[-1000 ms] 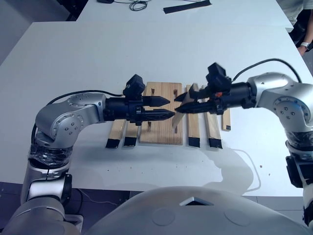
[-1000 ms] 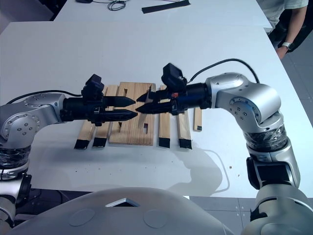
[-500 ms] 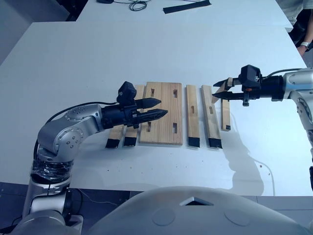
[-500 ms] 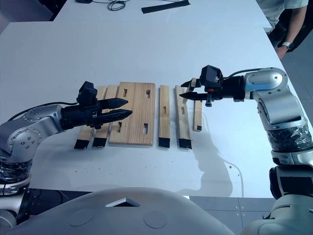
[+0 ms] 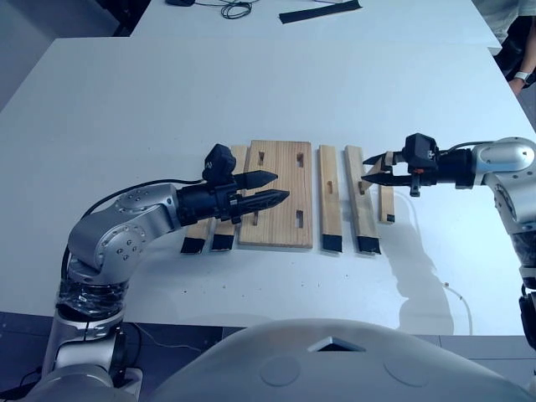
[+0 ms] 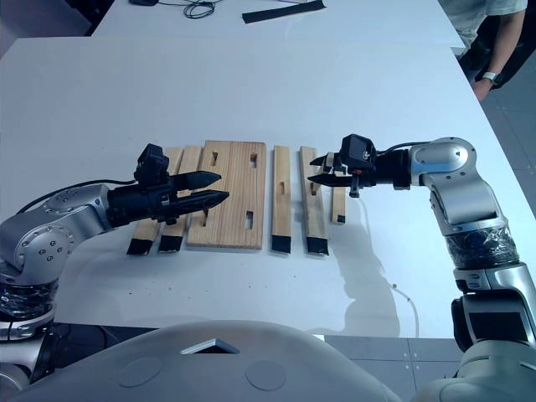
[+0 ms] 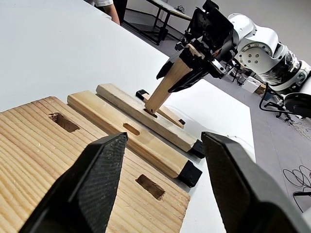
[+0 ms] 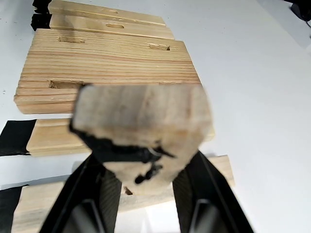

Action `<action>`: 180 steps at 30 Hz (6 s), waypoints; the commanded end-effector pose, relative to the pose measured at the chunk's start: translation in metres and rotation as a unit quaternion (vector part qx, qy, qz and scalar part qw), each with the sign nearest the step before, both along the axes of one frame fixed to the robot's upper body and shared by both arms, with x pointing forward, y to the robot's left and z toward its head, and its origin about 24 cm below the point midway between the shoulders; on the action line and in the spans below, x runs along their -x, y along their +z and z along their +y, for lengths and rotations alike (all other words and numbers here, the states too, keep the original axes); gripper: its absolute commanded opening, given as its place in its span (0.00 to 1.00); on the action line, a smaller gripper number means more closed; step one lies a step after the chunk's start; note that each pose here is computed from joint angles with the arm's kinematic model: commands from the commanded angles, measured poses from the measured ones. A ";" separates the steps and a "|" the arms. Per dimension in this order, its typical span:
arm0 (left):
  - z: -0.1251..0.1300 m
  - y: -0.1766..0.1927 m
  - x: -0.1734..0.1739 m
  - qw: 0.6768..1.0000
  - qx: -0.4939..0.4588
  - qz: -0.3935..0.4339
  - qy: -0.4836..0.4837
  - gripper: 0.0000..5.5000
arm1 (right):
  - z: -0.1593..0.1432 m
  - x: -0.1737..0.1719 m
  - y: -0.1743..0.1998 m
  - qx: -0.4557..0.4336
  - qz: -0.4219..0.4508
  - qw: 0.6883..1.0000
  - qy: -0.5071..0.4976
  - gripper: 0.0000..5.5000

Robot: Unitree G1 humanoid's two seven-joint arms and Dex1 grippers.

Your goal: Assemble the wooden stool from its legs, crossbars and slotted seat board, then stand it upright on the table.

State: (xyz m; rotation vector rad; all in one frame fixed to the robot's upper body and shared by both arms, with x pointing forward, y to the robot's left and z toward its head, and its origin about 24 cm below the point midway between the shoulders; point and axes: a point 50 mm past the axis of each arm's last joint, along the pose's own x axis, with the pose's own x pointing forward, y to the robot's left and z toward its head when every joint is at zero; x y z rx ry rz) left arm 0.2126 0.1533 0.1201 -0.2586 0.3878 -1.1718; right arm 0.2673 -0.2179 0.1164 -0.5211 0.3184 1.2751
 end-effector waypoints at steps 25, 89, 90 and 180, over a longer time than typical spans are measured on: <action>-0.003 0.006 -0.005 1.000 -0.007 -0.002 -0.011 0.51 | -0.007 0.006 -0.041 -0.008 0.136 0.990 -0.029 0.24; 0.001 0.012 -0.015 1.000 -0.011 0.013 -0.016 0.51 | -0.010 0.011 -0.097 -0.033 0.119 0.983 -0.135 0.64; 0.001 0.011 -0.015 1.000 -0.011 0.012 -0.015 0.51 | -0.010 0.009 -0.090 -0.044 0.119 0.983 -0.129 0.64; 0.015 0.002 -0.022 0.998 0.009 0.019 0.067 0.51 | 0.067 0.080 0.039 -0.212 0.186 0.956 0.074 0.51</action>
